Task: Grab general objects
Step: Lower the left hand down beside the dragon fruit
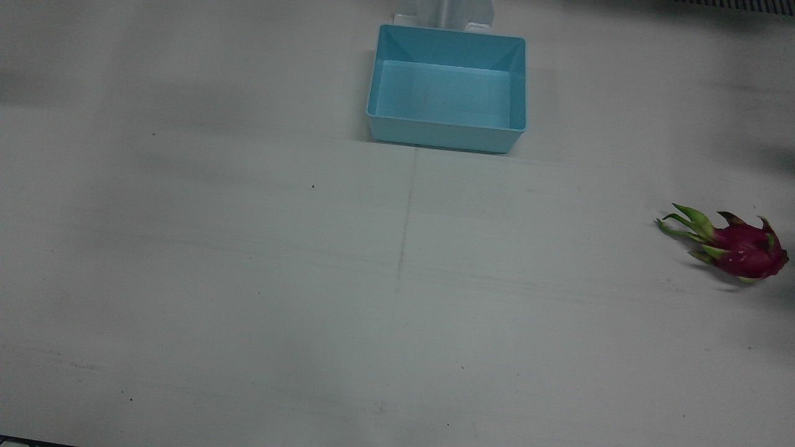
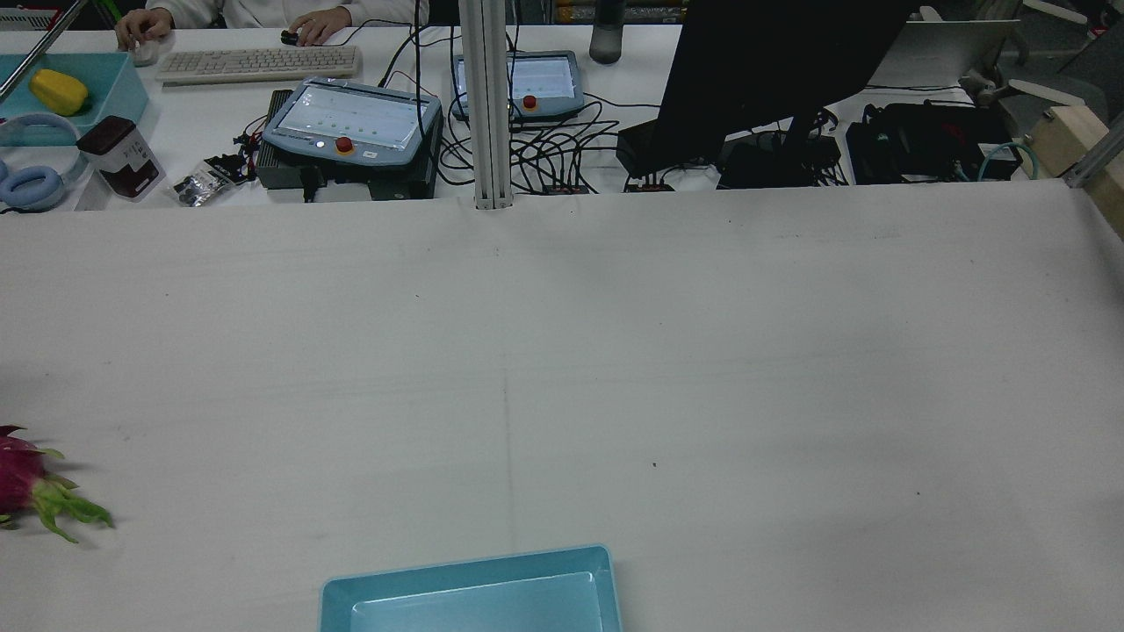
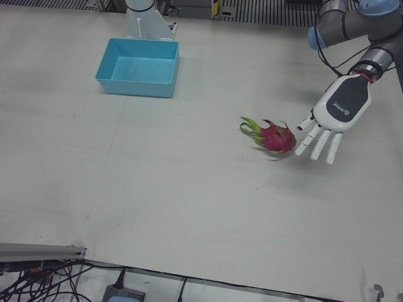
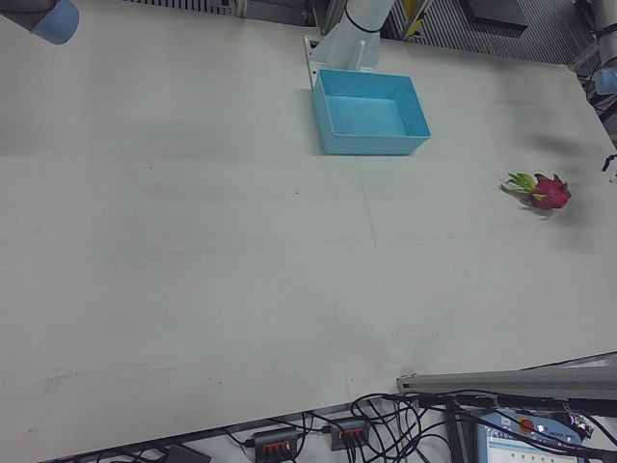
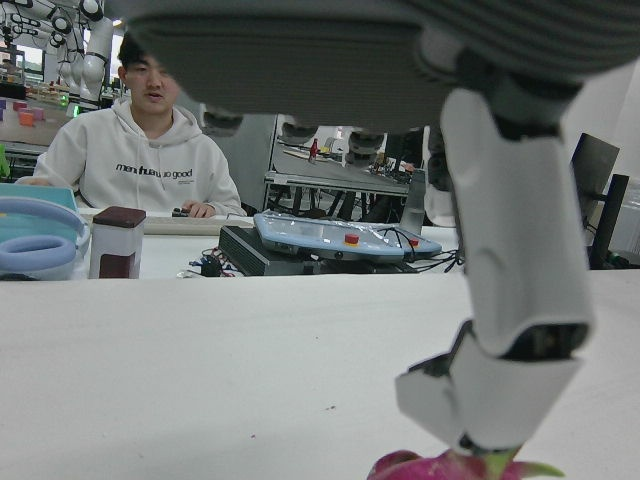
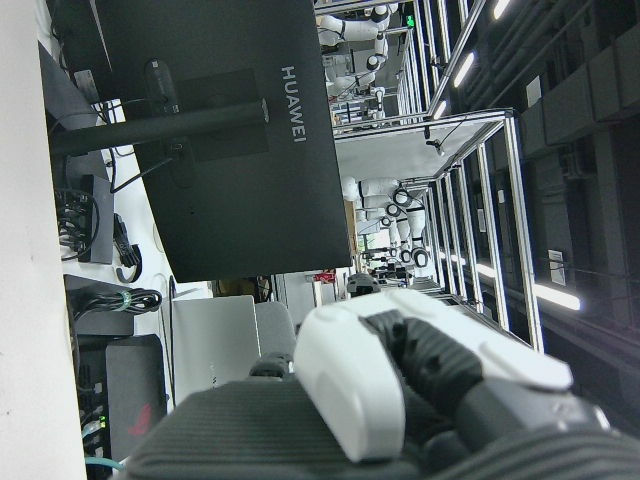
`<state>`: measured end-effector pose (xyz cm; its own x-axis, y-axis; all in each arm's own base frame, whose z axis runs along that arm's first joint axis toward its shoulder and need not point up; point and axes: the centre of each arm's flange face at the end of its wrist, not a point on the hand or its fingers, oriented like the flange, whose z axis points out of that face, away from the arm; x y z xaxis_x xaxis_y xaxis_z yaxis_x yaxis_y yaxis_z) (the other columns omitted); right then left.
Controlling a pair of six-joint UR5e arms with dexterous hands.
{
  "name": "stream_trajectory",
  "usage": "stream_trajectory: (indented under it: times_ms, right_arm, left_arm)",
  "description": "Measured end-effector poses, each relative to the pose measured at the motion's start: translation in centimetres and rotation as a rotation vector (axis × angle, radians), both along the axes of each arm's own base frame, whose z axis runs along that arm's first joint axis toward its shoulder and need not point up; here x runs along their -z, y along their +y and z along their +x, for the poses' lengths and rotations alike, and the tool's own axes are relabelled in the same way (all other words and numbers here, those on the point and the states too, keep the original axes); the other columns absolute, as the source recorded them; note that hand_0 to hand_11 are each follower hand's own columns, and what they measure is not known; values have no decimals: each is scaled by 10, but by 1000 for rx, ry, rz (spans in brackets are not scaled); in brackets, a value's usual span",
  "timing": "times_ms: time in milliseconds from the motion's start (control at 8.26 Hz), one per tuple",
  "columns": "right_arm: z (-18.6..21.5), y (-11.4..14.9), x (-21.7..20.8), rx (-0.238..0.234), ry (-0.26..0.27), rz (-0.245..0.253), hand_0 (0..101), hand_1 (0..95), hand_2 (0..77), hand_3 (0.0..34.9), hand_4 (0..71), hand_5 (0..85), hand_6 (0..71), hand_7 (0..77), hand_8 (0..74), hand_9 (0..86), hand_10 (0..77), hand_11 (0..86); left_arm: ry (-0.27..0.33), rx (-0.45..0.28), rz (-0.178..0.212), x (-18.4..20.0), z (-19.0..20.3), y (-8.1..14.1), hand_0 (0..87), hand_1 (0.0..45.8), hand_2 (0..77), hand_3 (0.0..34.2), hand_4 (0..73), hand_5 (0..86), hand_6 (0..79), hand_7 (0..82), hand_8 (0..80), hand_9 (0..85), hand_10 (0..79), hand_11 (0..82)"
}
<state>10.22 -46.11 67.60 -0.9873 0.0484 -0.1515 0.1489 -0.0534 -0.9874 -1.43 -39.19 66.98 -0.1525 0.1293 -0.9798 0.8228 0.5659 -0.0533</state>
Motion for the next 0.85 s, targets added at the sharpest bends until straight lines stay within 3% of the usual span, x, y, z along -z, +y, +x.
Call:
stream_trajectory:
  times_ms: [242,484,605,847]
  right_arm:
    - [0,0,0,-1,0,0,0,949,774,0,0,0,0,0,0,5,0,5]
    - [0,0,0,-1,0,0,0,949,774,0,0,0,0,0,0,5,0,5]
    - [0,0,0,0,0,0,0,949,774,0,0,0,0,0,0,5,0,5]
    - [0,0,0,0,0,0,0,949,774,0,0,0,0,0,0,5,0,0]
  left_arm:
    - [-43,-75,-24,-5,30,4,583,0,502,160,114,834,5,104,11,11,11,11]
    - [-12,-130,-53,-5,46,6,583,0,502,171,114,834,5,98,11,11,11,11]
    - [-2,-152,-60,-5,53,7,583,0,502,212,76,834,5,33,11,11,11,11]
    - [5,-182,-65,-5,64,8,605,0,502,262,27,834,5,16,11,11,11,11]
